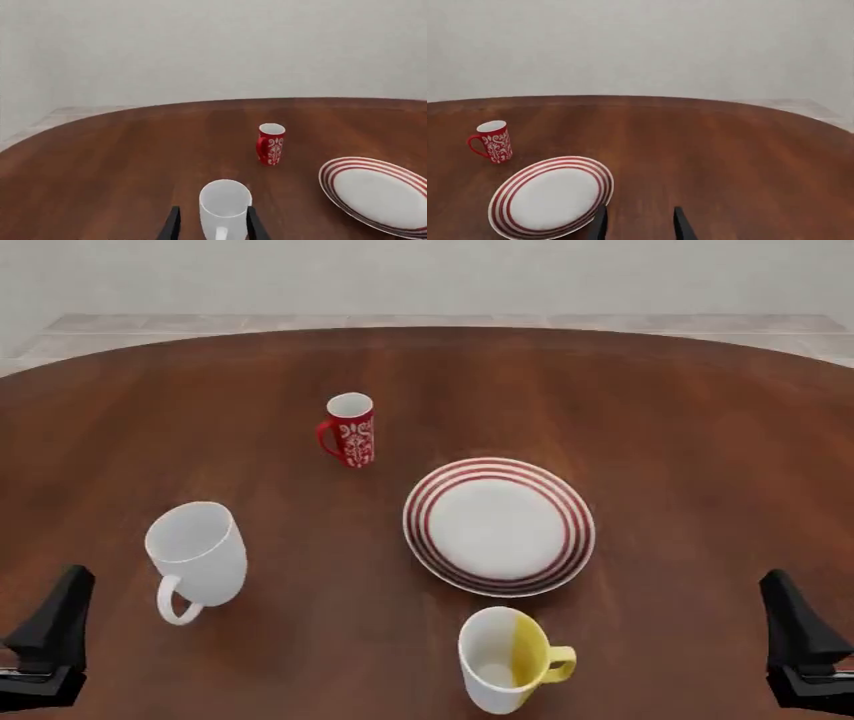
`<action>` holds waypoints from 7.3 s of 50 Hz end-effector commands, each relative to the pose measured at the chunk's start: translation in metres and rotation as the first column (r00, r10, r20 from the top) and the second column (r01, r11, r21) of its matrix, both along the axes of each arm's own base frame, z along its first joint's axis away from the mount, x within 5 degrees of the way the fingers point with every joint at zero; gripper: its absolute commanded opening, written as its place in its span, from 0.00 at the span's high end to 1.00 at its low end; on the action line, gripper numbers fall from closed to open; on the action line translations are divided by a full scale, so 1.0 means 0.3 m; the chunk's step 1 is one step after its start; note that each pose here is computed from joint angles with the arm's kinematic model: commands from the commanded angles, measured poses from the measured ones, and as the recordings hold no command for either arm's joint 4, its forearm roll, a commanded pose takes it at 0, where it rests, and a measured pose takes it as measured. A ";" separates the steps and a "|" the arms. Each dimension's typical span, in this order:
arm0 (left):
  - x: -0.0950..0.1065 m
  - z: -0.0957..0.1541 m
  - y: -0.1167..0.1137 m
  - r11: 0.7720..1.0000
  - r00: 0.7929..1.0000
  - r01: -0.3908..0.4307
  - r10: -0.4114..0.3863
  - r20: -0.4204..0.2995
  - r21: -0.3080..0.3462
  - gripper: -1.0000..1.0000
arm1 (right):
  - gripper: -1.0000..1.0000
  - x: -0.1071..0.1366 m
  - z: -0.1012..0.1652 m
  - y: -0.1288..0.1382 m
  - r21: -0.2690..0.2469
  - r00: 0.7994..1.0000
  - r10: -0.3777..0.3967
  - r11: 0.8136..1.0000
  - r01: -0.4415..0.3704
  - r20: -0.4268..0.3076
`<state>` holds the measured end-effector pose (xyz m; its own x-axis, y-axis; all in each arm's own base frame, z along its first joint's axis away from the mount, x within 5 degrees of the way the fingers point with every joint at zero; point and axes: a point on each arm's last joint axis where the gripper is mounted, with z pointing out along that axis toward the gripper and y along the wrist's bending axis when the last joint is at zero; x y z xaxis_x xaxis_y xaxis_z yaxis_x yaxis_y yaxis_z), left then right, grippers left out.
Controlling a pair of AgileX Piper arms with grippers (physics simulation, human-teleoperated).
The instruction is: Pick up the red mug and put it on the plate
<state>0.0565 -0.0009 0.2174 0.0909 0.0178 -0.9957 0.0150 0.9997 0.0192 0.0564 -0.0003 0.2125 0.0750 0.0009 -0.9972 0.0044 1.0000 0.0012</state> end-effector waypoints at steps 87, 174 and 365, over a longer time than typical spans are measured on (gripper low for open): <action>0.694 0.436 -0.199 0.977 0.976 0.206 -0.203 -0.075 0.047 0.00 | 0.00 0.033 0.003 -0.001 0.001 1.000 -0.004 1.000 0.004 -0.025; 1.058 0.137 -0.409 0.928 0.908 0.333 -0.267 -0.323 0.168 0.00 | 0.00 0.044 0.004 0.000 -0.032 0.999 -0.003 0.999 0.002 -0.033; 1.267 -0.219 -0.350 0.957 0.887 0.261 -0.186 -0.422 0.128 0.00 | 0.00 0.077 0.001 0.000 -0.062 0.998 -0.003 0.998 -0.001 -0.062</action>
